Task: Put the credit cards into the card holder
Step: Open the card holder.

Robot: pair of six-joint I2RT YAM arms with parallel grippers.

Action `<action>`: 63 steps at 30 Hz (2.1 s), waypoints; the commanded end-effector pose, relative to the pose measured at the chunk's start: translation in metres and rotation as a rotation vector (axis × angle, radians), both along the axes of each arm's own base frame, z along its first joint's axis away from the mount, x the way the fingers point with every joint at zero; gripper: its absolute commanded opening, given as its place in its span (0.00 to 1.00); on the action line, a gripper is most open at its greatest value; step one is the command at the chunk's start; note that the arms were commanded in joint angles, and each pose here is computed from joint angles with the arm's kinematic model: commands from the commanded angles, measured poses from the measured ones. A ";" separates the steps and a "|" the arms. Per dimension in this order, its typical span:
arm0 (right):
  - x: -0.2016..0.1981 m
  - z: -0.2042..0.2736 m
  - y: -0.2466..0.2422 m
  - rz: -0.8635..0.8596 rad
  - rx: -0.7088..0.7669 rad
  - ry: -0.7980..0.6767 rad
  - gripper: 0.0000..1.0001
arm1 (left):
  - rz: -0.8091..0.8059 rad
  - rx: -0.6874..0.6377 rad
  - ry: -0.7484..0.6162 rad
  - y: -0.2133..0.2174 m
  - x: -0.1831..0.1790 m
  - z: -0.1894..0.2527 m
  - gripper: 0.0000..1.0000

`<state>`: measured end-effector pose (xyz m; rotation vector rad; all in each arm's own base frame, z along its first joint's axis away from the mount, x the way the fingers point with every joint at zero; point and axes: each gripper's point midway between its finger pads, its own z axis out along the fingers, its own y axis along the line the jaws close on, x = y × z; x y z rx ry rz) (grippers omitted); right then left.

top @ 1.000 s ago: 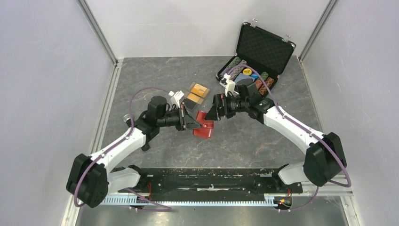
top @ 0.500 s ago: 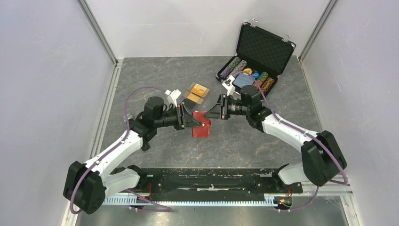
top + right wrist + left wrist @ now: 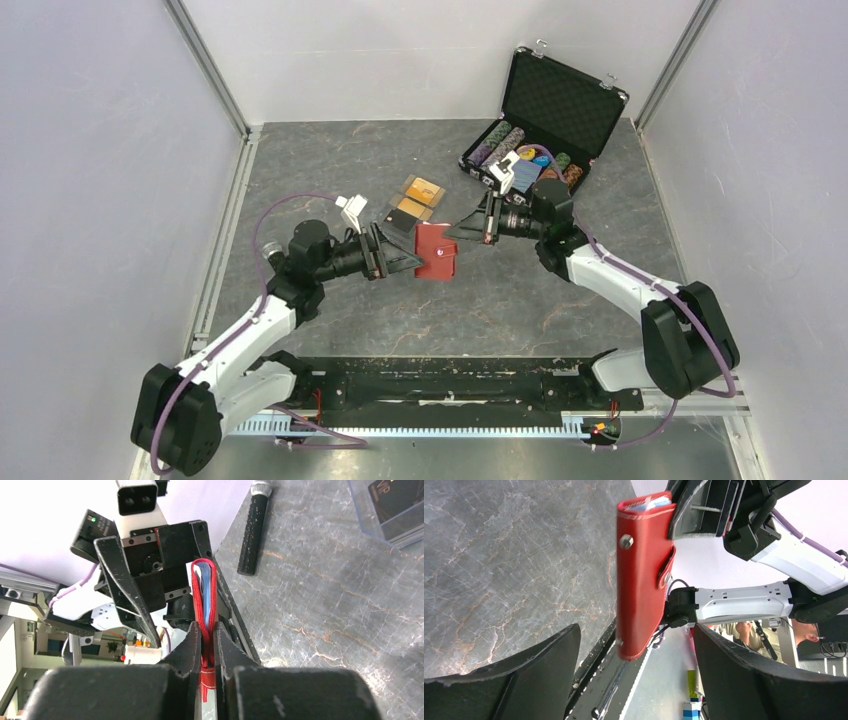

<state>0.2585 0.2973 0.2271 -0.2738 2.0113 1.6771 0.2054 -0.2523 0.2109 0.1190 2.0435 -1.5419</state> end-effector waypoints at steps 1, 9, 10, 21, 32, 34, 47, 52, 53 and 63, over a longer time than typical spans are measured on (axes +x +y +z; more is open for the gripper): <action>-0.005 0.037 -0.009 0.038 0.104 -0.093 0.00 | -0.034 -0.067 -0.059 0.007 -0.006 0.015 0.91; -0.012 0.053 -0.012 0.093 0.167 -0.120 0.00 | -0.267 -0.208 -0.124 -0.003 -0.028 0.041 0.96; -0.014 0.055 -0.012 0.102 0.180 -0.123 0.00 | -0.283 -0.217 -0.120 -0.004 -0.027 0.042 0.96; -0.023 0.067 -0.012 0.151 0.255 -0.119 0.00 | -0.411 -0.358 -0.116 -0.028 -0.015 0.074 0.81; -0.008 0.045 -0.011 0.093 0.145 -0.110 0.20 | -0.487 -0.403 -0.081 -0.044 -0.022 0.081 0.21; -0.003 0.036 -0.011 0.070 0.087 -0.109 0.37 | -0.470 -0.393 -0.083 -0.045 -0.019 0.080 0.15; 0.020 0.004 -0.026 -0.074 -0.318 -0.227 0.98 | -0.079 0.172 -0.008 -0.018 0.019 0.016 0.02; 0.021 0.004 -0.017 -0.108 -0.416 -0.265 0.98 | -0.012 0.332 0.035 -0.011 0.017 0.002 0.02; 0.022 0.003 -0.016 -0.115 -0.428 -0.265 0.98 | -0.009 0.350 0.036 -0.011 0.015 0.001 0.02; 0.015 -0.024 -0.004 -0.088 -0.549 -0.211 0.98 | 0.001 0.411 -0.009 -0.024 0.009 0.008 0.02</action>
